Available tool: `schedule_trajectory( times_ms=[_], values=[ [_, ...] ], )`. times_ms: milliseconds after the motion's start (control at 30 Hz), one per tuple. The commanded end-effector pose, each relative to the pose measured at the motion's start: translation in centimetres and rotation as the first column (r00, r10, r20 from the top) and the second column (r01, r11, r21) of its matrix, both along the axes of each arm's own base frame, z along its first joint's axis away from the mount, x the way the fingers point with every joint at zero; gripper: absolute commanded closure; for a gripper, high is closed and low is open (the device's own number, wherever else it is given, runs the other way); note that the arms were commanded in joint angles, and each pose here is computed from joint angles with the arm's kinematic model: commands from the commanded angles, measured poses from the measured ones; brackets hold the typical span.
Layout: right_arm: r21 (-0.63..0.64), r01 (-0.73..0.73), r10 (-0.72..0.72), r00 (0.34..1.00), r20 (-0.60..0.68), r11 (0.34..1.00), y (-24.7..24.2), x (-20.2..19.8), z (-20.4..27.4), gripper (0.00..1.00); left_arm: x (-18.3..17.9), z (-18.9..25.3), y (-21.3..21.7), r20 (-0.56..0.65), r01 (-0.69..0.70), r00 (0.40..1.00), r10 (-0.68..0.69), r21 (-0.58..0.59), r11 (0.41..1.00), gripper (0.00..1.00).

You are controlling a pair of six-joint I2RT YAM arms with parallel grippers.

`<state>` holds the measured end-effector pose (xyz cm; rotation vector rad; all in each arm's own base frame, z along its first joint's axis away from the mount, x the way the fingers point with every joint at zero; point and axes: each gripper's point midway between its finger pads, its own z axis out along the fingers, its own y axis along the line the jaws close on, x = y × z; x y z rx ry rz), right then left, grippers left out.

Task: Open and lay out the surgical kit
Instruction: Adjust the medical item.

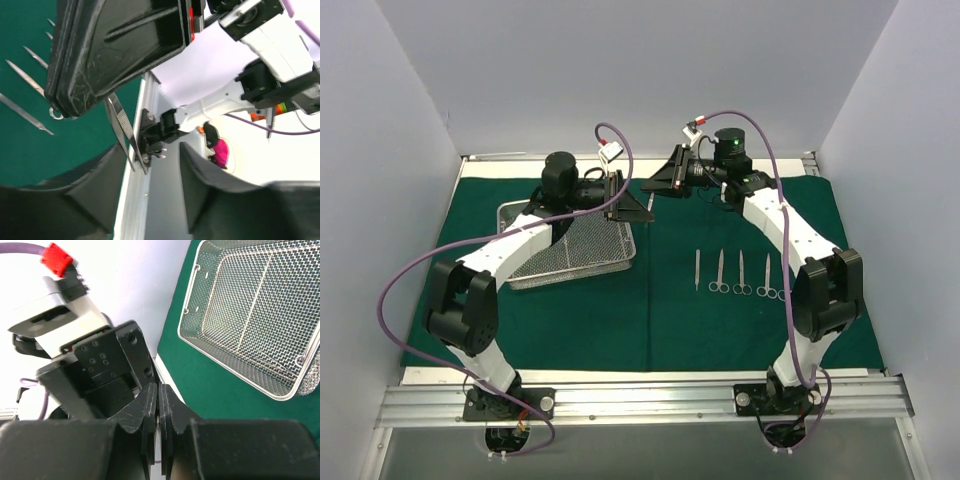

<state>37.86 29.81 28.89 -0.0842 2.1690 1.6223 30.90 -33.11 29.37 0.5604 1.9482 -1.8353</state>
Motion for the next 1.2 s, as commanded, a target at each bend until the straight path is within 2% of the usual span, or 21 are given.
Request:
schedule_trajectory(
  times_ms=[0, 133, 267, 300, 400, 467, 500, 567, 667, 700, 767, 833, 867, 900, 933, 967, 1000, 1033, 1100, 1133, 1167],
  values=[
    [0.053, -0.029, 0.023, 0.994, 0.11, 0.998, 0.3, -0.7, 3.4, 1.0, -1.1, 1.0, -0.3, 0.02, 0.079, 0.997, -0.078, -0.077, 0.994, 0.48],
    [0.065, -0.008, 0.0, 0.992, 0.126, 0.998, 0.3, -0.2, 3.7, 1.0, -1.5, 0.8, -0.2, 0.001, 0.105, 0.994, -0.106, -0.093, 0.99, 0.67],
    [0.06, 0.006, -0.014, 0.991, 0.131, 0.998, 0.3, 0.0, 3.7, 1.0, -1.6, 0.8, -0.1, -0.015, 0.113, 0.993, -0.115, -0.108, 0.988, 0.95],
    [0.057, 0.006, -0.014, 0.99, 0.137, 0.998, 0.2, 0.1, 3.9, 1.0, -1.5, 0.8, -0.1, -0.025, 0.109, 0.993, -0.112, -0.108, 0.988, 0.98],
    [-0.055, 0.036, -0.025, 0.984, 0.175, 0.998, -0.6, 0.4, 3.1, 0.76, -1.2, 0.5, 0.2, -0.064, 0.095, 0.993, -0.102, -0.1, 0.99, 0.98],
    [-0.186, 0.073, -0.046, 0.989, 0.143, 0.98, -1.8, 0.4, 1.0, 0.69, -1.1, 0.3, 0.5, -0.081, 0.091, 0.992, -0.099, -0.099, 0.991, 0.98],
    [-0.256, 0.097, -0.033, 0.97, 0.241, 0.962, -2.7, 1.0, 1.4, 0.58, -1.1, 0.3, 0.6, -0.085, 0.089, 0.992, -0.098, -0.099, 0.991, 0.98],
    [-0.377, 0.13, -0.031, 0.966, 0.256, 0.917, -4.2, 0.7, 0.2, 0.51, -1.2, 0.1, 0.9, -0.098, 0.09, 0.99, -0.099, -0.094, 0.991, 0.98],
    [-0.539, 0.243, 0.003, 0.91, 0.416, 0.806, -6.7, 0.9, 0.1, 0.46, -1.7, 0.1, 1.1, -0.148, 0.104, 0.982, -0.118, -0.097, 0.99, 0.98],
    [-0.585, 0.321, -0.009, 0.881, 0.473, 0.745, -7.9, 1.5, 0.1, 0.44, -2.0, 0.2, 1.2, -0.162, 0.111, 0.979, -0.127, -0.102, 0.989, 0.98],
    [-0.614, 0.367, 0.103, 0.797, 0.595, 0.699, -7.8, 0.2, 0.9, 0.41, -2.7, 0.4, 1.5, -0.182, 0.119, 0.974, -0.138, -0.116, 0.986, 0.98],
    [-0.688, 0.444, 0.212, 0.731, 0.649, 0.574, -9.5, -0.1, -0.5, 0.25, -3.3, 0.9, 1.8, -0.204, 0.124, 0.968, -0.148, -0.127, 0.984, 0.98],
    [-0.66, 0.474, 0.27, 0.653, 0.707, 0.583, -8.8, -1.0, 1.3, 0.23, -3.8, 0.9, 1.9, -0.225, 0.125, 0.963, -0.15, -0.121, 0.985, 0.98],
    [-0.662, 0.489, 0.318, 0.612, 0.725, 0.568, -8.8, -1.6, 1.5, 0.08, -3.9, 0.9, 2.0, -0.233, 0.119, 0.962, -0.143, -0.116, 0.986, 0.98],
    [-0.658, 0.534, 0.341, 0.576, 0.743, 0.531, -9.4, -1.8, 1.9, 0.0, -4.1, 0.8, 2.1, -0.238, 0.116, 0.961, -0.139, -0.11, 0.987, 0.98],
    [-0.63, 0.574, 0.378, 0.506, 0.775, 0.524, -9.4, -2.8, 2.8, 0.0, -4.4, 0.3, 2.2, -0.255, 0.111, 0.958, -0.128, -0.08, 0.991, 0.98],
    [-0.616, 0.58, 0.394, 0.474, 0.787, 0.532, -9.4, -3.3, 3.4, 0.0, -4.5, -0.1, 2.2, -0.259, 0.113, 0.958, -0.124, -0.054, 0.992, 0.98],
    [-0.59, 0.572, 0.417, 0.418, 0.807, 0.57, -9.1, -4.3, 4.5, 0.0, -4.8, -0.5, 2.3, -0.271, 0.107, 0.956, -0.109, -0.021, 0.994, 0.98],
    [-0.623, 0.485, 0.513, 0.355, 0.782, 0.614, -8.0, -6.1, 4.3, 0.0, -5.4, -1.8, 2.5, -0.266, 0.123, 0.958, -0.104, 0.058, 0.991, 0.98],
    [-0.679, 0.422, 0.581, 0.354, 0.733, 0.601, -7.9, -7.3, 3.0, 0.02, -6.0, -2.1, 2.7, -0.288, 0.132, 0.952, -0.102, 0.087, 0.987, 0.98],
    [-0.706, 0.358, 0.635, 0.312, 0.707, 0.611, -7.2, -8.3, 2.5, 0.04, -7.0, -3.0, 3.2, -0.36, 0.153, 0.928, -0.099, 0.127, 0.98, 0.98]
  ],
)
